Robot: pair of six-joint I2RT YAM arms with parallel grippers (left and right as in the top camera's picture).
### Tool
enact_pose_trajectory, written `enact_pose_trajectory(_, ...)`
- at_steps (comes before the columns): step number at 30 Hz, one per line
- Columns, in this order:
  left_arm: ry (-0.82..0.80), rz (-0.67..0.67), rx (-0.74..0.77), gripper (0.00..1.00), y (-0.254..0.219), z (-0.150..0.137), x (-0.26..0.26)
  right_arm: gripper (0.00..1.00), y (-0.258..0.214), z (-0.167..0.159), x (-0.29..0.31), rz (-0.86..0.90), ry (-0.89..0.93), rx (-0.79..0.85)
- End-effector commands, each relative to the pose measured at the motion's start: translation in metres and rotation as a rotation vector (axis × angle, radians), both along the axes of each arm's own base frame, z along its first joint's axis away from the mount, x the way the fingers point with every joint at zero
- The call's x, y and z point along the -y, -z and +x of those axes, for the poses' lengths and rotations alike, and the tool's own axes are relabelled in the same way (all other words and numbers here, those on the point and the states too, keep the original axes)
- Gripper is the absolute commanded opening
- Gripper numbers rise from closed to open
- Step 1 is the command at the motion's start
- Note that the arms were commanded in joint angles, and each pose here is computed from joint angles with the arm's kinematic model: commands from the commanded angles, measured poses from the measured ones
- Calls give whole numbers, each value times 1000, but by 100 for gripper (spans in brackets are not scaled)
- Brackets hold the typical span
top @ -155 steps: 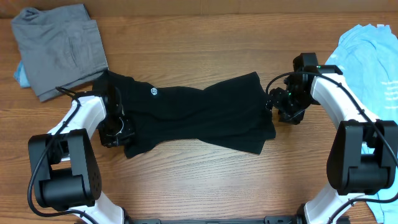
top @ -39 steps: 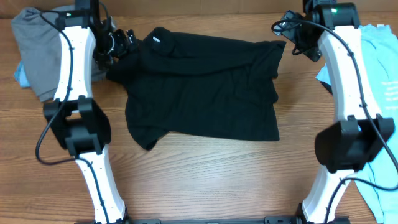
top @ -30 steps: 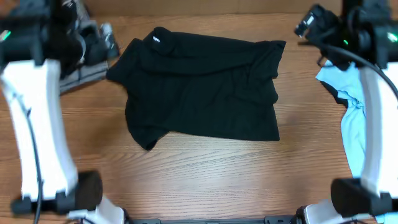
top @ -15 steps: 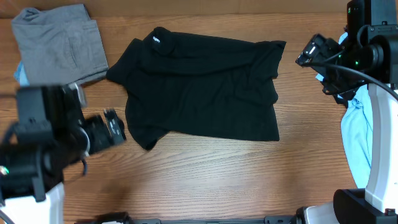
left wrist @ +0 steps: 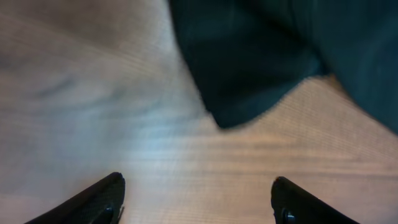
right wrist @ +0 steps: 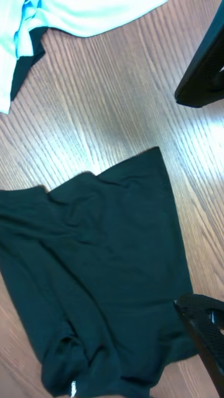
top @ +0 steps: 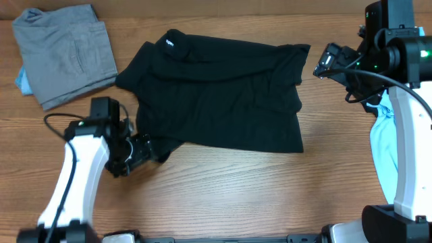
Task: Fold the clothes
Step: 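Grasp the polo's lower left and right corners with both grippers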
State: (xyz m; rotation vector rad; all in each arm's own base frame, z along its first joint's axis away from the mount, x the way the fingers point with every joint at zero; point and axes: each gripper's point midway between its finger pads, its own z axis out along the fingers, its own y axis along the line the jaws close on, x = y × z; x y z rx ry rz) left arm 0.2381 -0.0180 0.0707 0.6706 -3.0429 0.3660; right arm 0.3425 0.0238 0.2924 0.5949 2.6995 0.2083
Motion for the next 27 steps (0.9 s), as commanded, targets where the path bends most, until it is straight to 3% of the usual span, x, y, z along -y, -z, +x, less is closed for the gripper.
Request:
enact_pose_trajectory(1,-39,-30,-13,73,19,15,5,100,3,-2,1,-12,-24,0)
enact_pose_trajectory(3,-66,-31,-34,62,31,20,5,100,6,-2,1,-12,-24,-7)
enact_pose_trajectory(12,-85,-50,-65,57,68,37,6,100,6,1,1,-13,-25,3)
enact_pose_trajectory(13,-85,-50,-66,50,69,37,6,100,6,0,1,-13,-25,0)
enact_pose_trajectory(15,-85,-53,-80,27,72,35,7,100,14,-2,1,-13,-24,-26)
enact_pose_trajectory(16,-85,-53,-82,23,72,35,7,100,17,-3,1,-14,-24,-36)
enact_pose_trajectory(18,-85,-49,-95,4,73,32,6,100,32,-6,1,-14,-24,-76)
enact_pose_trajectory(27,-87,20,-211,4,73,3,-6,96,128,-35,-11,53,-45,-306)
